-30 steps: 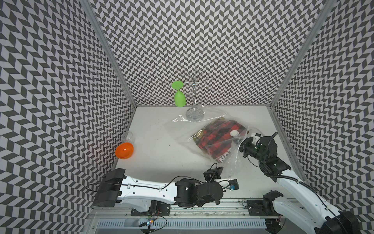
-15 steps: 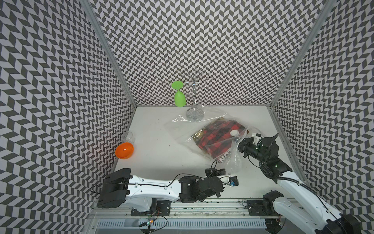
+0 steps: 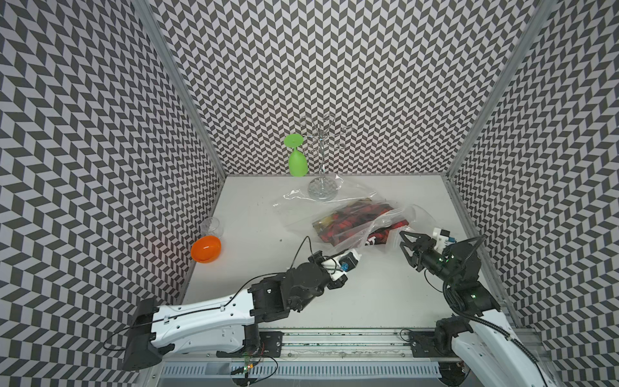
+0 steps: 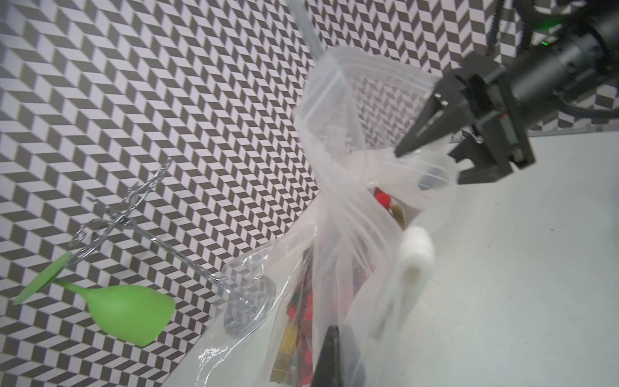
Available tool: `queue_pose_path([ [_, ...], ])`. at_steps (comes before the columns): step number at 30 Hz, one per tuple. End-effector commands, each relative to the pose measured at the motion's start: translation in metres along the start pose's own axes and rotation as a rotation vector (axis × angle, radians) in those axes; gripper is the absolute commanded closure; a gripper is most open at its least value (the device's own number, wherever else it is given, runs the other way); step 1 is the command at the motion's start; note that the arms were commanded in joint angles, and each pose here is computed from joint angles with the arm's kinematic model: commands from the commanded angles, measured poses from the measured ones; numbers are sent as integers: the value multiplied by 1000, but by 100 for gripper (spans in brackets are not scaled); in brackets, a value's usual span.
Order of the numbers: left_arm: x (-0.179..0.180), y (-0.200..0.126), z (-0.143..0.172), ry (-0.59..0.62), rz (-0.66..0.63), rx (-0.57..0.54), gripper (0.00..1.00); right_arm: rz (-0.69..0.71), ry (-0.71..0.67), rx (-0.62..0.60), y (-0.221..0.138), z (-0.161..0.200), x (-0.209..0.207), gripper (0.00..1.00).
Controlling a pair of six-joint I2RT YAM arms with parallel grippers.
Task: Place the folded shirt into the vacuum bag
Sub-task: Adjust the vacuum bag at the center of the board.
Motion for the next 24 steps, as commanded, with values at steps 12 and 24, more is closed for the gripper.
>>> queue_pose_path([
  [12,93,-18,14,-277,-171,-51,100,142,-635,88,-6,-28,78,43],
  [24,136,-2,34,-468,-217,86,100,-4,-927,232,-9,-9,135,38],
])
Point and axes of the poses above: each gripper's point midway between its finger pads, its own y axis out along the fingers, its own x axis along the line the jaws close on, z = x × y, the point moved 7 cm from there along -y, back along the fingers, and after that the axes turned 2 degrees about y, right-handed, at the moved point
